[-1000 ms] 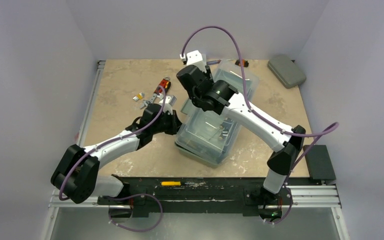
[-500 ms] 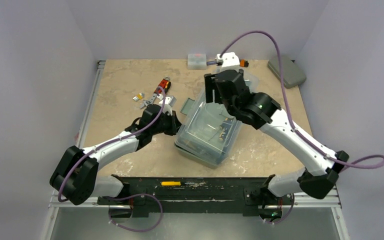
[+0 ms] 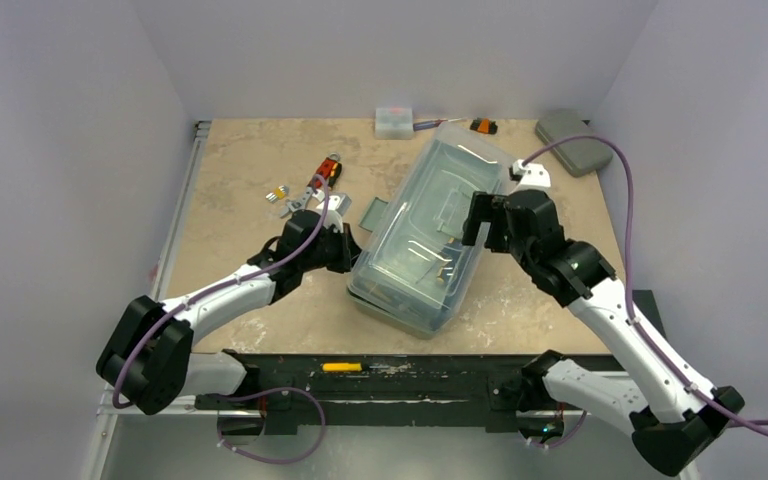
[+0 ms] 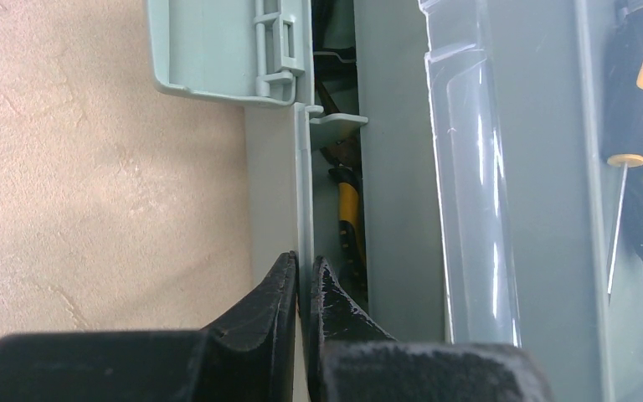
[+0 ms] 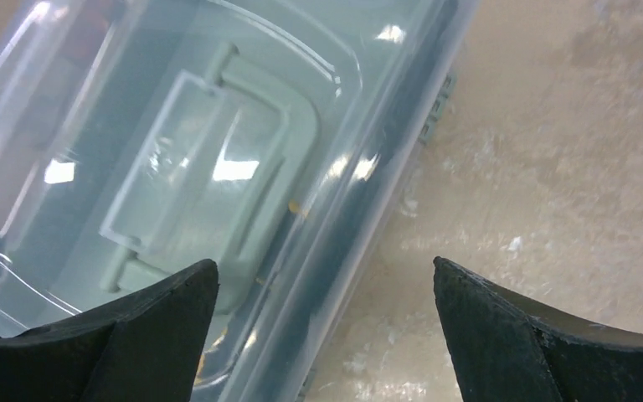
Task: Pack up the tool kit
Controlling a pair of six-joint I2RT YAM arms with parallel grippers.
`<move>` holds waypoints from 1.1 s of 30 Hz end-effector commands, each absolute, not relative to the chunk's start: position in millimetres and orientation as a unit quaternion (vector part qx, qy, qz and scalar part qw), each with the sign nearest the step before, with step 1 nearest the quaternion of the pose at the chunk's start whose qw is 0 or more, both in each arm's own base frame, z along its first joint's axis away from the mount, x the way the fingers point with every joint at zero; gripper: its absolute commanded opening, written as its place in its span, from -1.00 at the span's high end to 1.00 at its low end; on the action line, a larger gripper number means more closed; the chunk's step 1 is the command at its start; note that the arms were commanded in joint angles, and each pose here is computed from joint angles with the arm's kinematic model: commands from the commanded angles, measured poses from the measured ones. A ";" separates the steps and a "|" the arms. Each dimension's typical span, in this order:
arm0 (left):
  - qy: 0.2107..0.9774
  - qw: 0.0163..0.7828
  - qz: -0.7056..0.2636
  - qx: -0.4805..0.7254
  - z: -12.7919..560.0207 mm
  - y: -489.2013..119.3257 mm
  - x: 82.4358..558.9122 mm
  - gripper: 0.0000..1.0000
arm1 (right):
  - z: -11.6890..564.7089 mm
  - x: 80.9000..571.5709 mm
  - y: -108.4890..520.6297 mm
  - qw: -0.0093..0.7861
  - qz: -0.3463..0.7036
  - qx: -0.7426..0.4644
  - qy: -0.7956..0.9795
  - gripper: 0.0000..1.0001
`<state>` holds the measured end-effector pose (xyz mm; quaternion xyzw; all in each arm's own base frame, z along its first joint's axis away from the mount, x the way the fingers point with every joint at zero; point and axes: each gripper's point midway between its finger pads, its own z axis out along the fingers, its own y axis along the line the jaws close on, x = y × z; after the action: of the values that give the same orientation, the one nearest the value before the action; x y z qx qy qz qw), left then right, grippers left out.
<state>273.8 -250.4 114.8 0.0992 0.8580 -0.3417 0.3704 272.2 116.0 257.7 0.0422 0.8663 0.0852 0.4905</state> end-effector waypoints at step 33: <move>0.829 0.406 -0.364 0.123 143.7 -301.6 278.8 0.93 | 220.7 373.0 160.7 0.416 0.359 0.144 0.823 -0.78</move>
<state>273.7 -261.2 113.2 0.0951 0.8636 -0.2991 0.3946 368.9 128.2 210.3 0.2237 0.8114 0.3120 0.4407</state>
